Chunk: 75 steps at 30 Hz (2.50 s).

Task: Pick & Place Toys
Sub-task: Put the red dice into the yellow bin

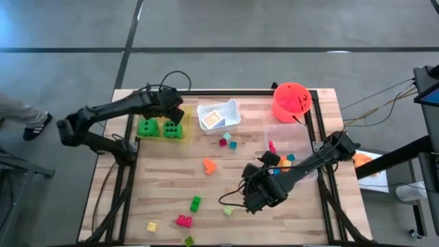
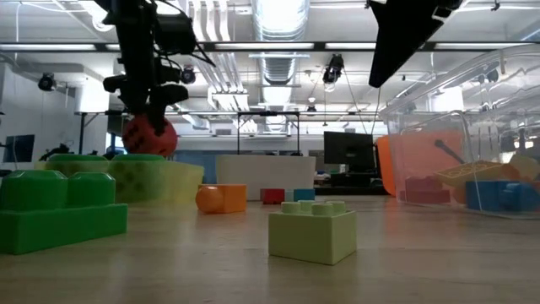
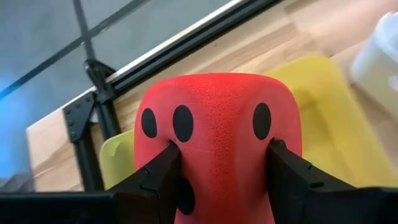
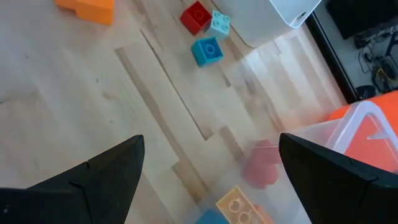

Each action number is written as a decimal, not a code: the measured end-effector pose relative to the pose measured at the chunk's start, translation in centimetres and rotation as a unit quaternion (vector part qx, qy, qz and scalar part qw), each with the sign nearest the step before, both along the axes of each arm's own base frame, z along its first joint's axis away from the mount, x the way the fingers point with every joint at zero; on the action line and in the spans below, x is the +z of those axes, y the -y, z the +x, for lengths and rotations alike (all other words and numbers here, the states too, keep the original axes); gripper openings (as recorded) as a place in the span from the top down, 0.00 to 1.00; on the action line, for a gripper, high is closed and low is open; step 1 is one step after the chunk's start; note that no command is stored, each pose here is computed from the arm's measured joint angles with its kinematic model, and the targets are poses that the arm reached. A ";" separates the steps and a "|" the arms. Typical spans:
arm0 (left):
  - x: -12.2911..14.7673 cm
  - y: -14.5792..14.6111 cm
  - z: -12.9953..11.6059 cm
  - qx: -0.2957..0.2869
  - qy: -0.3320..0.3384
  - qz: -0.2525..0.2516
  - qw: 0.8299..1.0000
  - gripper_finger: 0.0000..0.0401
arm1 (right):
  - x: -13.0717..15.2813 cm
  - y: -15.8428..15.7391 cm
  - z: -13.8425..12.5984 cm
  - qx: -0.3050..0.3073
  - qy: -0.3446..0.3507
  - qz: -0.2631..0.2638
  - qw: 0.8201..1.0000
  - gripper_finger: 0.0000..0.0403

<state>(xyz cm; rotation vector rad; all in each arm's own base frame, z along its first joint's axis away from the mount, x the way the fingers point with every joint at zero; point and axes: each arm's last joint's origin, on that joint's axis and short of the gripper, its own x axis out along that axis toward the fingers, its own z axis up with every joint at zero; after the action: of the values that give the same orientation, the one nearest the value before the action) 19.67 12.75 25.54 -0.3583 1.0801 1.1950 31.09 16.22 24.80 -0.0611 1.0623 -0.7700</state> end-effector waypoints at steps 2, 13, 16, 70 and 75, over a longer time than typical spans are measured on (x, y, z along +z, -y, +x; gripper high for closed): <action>-0.2 -0.2 0.2 0.007 -0.017 0.001 1.000 0.57 | -0.3 0.0 -0.1 -0.002 -0.001 -0.001 1.000 0.10; -1.2 -1.1 1.7 0.015 -0.072 -0.013 0.997 0.57 | -0.6 0.0 0.0 -0.006 0.005 0.002 1.000 0.10; -2.0 -1.4 2.0 0.017 -0.088 -0.023 0.996 0.57 | -0.6 0.0 0.0 -0.004 0.004 0.002 1.000 0.10; -7.8 -1.5 3.3 0.035 -0.120 -0.085 0.989 0.42 | -0.8 -0.1 -0.1 0.006 -0.002 -0.001 1.000 0.10; -7.9 -1.6 3.3 0.030 -0.121 -0.091 0.988 0.09 | -0.8 -0.1 -0.1 0.006 -0.002 -0.001 1.000 0.10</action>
<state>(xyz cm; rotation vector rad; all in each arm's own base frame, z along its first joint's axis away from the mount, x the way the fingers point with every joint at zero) 22.96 14.32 17.64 -0.3958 1.4024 1.2175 31.02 16.28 24.02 -0.0714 1.0638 -0.7604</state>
